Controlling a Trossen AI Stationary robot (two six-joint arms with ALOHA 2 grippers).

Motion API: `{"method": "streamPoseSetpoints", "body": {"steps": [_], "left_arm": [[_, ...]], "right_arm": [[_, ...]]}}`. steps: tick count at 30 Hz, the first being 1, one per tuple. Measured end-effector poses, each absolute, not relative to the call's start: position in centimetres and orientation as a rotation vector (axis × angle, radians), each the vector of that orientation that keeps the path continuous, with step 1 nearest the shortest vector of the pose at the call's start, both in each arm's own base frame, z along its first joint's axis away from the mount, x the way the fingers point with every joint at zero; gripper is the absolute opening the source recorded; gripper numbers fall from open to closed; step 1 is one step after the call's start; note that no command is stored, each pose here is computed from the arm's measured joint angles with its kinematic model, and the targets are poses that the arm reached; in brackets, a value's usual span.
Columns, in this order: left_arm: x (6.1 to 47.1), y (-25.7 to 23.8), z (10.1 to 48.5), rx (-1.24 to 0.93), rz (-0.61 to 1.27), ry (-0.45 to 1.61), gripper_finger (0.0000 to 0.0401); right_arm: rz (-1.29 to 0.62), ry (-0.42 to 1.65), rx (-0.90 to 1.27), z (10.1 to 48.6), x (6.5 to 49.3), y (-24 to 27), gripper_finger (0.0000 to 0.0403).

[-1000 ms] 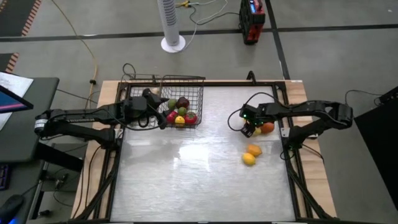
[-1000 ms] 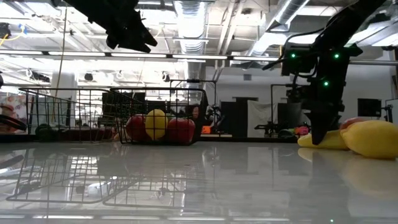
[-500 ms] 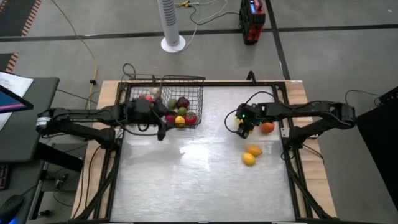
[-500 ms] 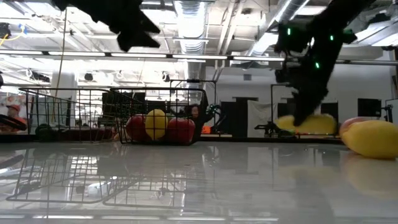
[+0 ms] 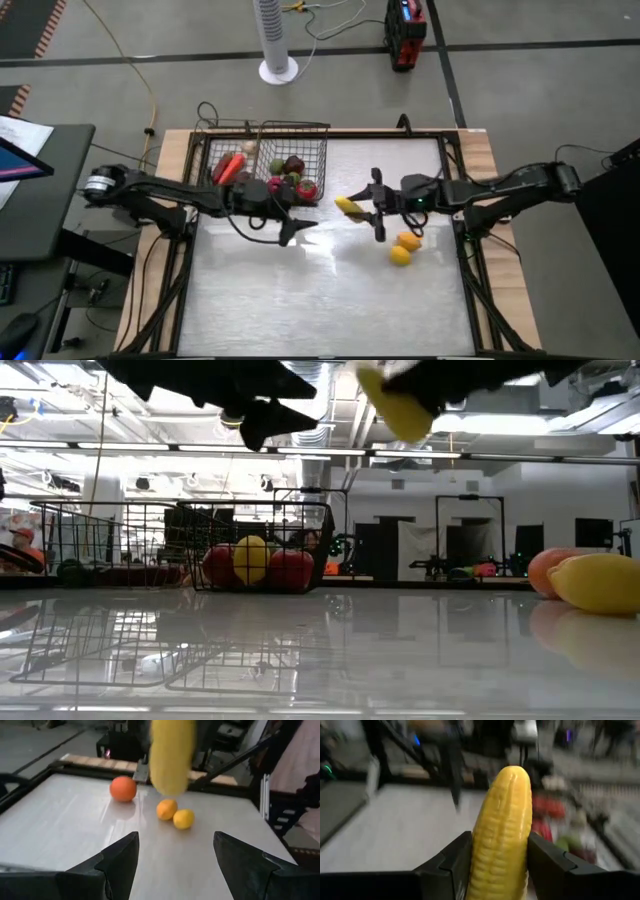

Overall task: Sort produce into baskets
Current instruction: Put the yellow corn into the left wire basket

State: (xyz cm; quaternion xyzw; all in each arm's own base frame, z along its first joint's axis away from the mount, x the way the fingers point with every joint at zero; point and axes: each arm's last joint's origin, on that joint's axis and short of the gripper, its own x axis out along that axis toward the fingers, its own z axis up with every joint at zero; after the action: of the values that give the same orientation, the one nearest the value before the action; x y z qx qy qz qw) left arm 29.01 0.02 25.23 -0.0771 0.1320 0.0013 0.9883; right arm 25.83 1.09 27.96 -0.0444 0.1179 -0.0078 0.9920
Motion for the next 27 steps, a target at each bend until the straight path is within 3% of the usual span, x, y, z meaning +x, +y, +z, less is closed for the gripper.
{"method": "streamPoseSetpoints", "body": {"steps": [8, 16, 27], "left_arm": [[31.3, -0.7, 24.0, -0.157, -0.039, 0.14, 0.0245], [31.8, -1.3, 24.7, -0.07, -0.069, 0.012, 0.0245], [32.0, -1.2, 25.4, -0.011, -0.007, -0.014, 0.0242]], "right_arm": [[0.029, -0.051, -0.186, 29.4, 27.5, 2.9, 0.0191], [-0.005, -0.136, -0.249, 28.6, 29.2, 2.9, 0.0191], [-0.027, -0.204, -0.266, 27.4, 30.7, 3.1, 0.0191]]}}
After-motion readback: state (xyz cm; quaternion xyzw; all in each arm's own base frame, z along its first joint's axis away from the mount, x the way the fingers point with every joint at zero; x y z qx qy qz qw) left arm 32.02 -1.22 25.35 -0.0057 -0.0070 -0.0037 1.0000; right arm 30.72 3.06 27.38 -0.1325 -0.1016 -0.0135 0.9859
